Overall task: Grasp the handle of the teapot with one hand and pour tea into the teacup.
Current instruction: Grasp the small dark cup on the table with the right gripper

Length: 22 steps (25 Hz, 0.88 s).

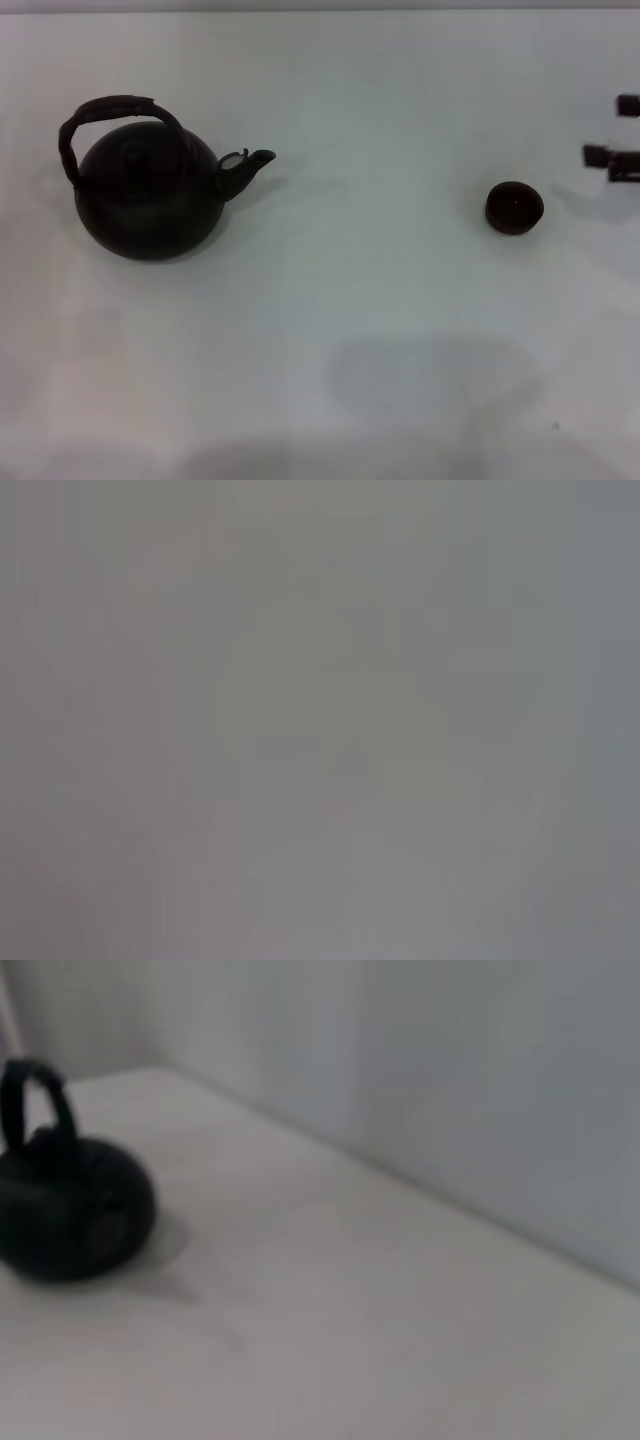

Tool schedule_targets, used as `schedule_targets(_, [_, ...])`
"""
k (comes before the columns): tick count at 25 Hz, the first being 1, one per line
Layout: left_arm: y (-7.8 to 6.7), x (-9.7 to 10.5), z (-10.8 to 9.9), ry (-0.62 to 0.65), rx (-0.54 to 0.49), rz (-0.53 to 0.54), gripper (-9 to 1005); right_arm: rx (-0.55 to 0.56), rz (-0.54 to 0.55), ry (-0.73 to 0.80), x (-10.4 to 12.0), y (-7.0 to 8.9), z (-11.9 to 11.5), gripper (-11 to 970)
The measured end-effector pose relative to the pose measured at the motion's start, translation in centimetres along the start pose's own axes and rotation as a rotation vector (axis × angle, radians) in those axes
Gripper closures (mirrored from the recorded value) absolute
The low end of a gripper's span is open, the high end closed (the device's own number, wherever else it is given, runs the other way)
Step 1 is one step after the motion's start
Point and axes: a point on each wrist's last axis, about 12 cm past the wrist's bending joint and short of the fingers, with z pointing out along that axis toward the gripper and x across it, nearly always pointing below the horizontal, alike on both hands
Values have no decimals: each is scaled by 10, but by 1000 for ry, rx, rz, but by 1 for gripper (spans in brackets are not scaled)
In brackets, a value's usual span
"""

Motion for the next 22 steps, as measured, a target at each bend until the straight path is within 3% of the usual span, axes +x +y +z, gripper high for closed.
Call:
schedule_targets(6, [0,1,-3,6,-4,-3,150,-72,-35,78,-6,9,25,86])
schedule_targets(22, [1,2,-5,11,-8,-3,149,-131,-104,196,-1,20,60,87])
